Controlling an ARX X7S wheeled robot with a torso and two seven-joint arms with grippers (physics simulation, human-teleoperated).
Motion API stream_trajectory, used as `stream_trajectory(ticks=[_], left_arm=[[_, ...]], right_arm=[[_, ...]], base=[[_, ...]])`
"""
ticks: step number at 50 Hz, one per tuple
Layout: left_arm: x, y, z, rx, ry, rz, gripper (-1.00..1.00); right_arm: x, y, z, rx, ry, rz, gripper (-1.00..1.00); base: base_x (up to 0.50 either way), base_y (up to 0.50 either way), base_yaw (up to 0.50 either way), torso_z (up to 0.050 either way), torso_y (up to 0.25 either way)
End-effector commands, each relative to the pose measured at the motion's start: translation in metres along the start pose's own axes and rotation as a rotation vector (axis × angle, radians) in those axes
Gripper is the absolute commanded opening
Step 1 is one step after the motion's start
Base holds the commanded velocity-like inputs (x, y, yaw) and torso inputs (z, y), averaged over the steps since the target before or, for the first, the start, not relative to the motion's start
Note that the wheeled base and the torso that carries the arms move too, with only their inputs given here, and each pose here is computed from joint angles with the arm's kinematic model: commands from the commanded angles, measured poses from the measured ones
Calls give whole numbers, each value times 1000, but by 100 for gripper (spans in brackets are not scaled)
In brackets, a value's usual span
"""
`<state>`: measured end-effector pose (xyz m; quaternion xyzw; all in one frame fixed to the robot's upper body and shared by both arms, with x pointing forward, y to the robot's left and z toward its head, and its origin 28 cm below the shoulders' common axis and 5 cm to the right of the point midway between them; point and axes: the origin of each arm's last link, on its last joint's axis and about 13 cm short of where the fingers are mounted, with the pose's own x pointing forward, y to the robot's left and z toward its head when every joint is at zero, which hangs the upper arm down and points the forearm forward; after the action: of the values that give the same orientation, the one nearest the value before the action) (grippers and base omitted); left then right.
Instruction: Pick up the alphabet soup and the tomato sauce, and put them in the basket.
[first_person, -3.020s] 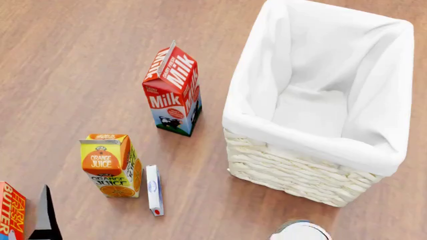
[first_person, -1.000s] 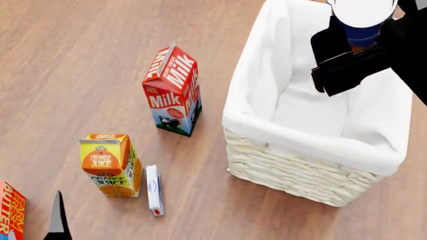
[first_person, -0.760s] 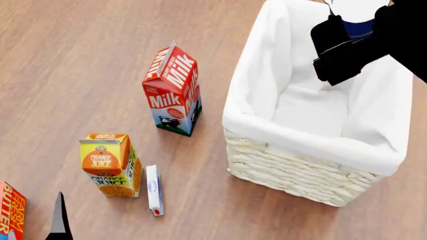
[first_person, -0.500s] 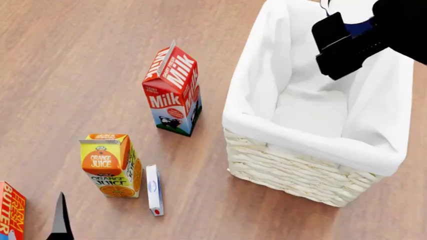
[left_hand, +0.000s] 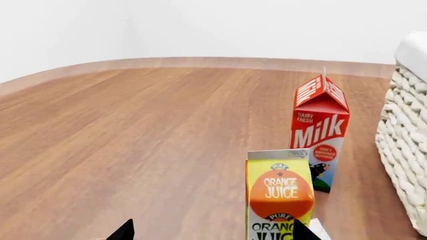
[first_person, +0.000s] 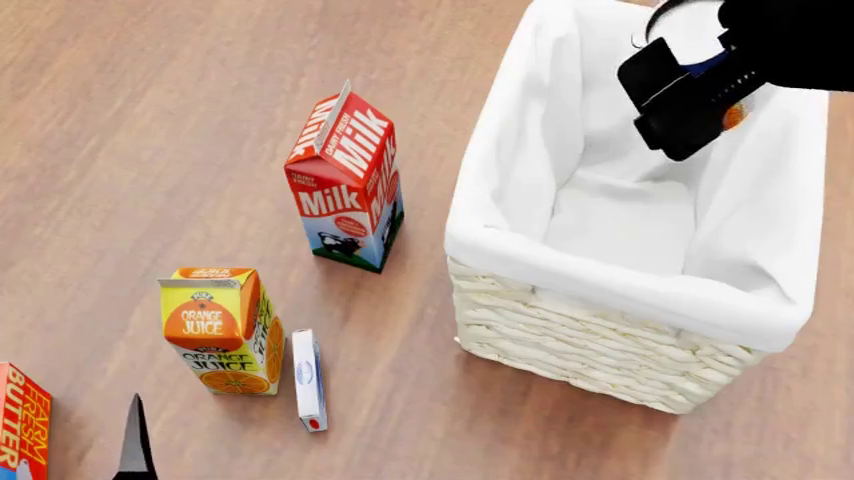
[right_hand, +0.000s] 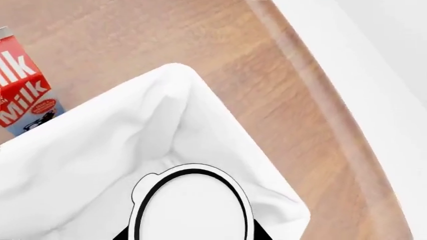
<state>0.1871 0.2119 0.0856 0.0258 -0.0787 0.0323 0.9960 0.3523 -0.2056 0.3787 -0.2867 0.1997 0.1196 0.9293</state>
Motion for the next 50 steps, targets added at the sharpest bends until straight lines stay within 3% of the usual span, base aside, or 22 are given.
stream_trajectory(ticks=[1,10,23,50], left_arm=[[4,0,-7,-49,13,-25,100],[6,0,-3,-46,22,-26,100],[7,0,-3,-46,27,-26,100],[7,-1,-7,-44,45,-38,100]], right_arm=[[2,-9,16,-69,39,-2,-100],[2,-12,22,-90,47,7,-100],[16,-3,20,-116,53,61,-100],[40,10,7,-97,56,88,-100]], base=[[0,0,0,0,0],[0,0,0,1,1],[0,0,0,0,1],[0,0,0,0,0]])
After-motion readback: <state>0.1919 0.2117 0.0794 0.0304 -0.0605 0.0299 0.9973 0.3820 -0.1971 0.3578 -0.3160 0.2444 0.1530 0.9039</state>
